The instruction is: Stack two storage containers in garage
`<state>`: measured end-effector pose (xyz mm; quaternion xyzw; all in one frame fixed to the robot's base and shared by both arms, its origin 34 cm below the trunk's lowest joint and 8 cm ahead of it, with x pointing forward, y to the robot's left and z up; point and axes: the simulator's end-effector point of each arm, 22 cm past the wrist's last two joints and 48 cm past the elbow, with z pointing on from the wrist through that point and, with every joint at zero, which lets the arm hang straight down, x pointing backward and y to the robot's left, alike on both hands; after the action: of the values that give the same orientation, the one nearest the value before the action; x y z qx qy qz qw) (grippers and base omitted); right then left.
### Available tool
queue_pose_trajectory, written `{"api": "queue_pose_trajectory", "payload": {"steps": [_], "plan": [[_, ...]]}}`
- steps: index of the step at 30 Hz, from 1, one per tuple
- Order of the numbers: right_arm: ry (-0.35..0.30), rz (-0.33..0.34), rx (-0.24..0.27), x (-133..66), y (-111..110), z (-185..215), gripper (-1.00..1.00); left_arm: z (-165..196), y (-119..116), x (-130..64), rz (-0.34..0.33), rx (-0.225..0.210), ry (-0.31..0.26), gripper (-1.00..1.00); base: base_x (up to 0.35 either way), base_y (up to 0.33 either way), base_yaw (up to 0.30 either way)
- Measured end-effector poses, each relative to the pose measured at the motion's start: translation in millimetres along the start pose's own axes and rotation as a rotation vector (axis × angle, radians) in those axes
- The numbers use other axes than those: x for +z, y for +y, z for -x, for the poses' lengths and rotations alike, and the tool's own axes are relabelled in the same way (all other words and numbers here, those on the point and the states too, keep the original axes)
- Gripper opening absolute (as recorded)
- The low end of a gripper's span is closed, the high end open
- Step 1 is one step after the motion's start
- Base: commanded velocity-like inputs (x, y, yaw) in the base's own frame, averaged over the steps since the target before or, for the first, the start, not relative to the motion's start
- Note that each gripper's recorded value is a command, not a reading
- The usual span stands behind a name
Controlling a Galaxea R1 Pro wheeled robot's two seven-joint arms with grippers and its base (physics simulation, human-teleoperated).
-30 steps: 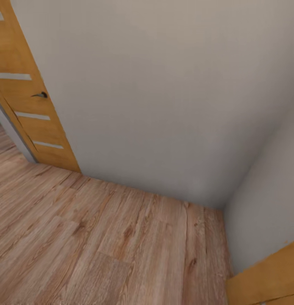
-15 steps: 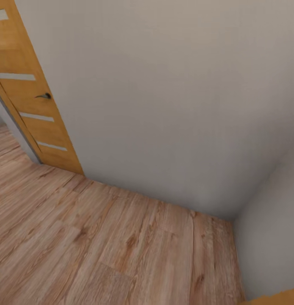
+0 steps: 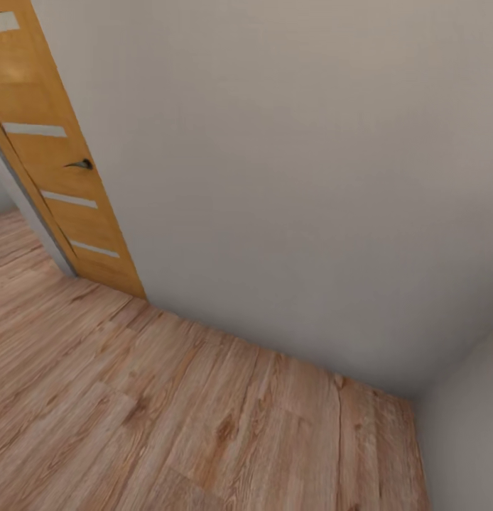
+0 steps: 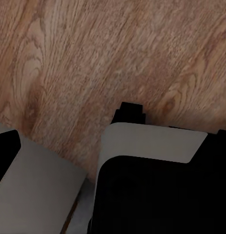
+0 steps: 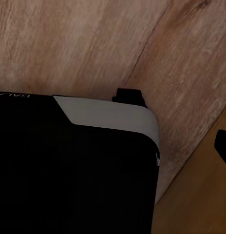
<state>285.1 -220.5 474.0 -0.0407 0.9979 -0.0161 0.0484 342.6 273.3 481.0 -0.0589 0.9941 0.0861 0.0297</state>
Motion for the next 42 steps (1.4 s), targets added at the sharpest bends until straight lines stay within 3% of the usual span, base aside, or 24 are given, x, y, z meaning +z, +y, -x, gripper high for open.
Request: {"api": "queue_pose_trajectory", "payload": {"steps": [32,42], "plan": [[-0.001,0.0,-0.001,0.0,0.2,0.3,1.0,0.0,0.0,0.0,0.0,0.0,0.0,1.0,0.319,0.0,0.269],[0.0,0.0,-0.001,0.2,0.1,0.2,1.0,0.1,0.1,0.3,0.001,0.0,0.001,1.0,0.092,0.0,0.27]]}}
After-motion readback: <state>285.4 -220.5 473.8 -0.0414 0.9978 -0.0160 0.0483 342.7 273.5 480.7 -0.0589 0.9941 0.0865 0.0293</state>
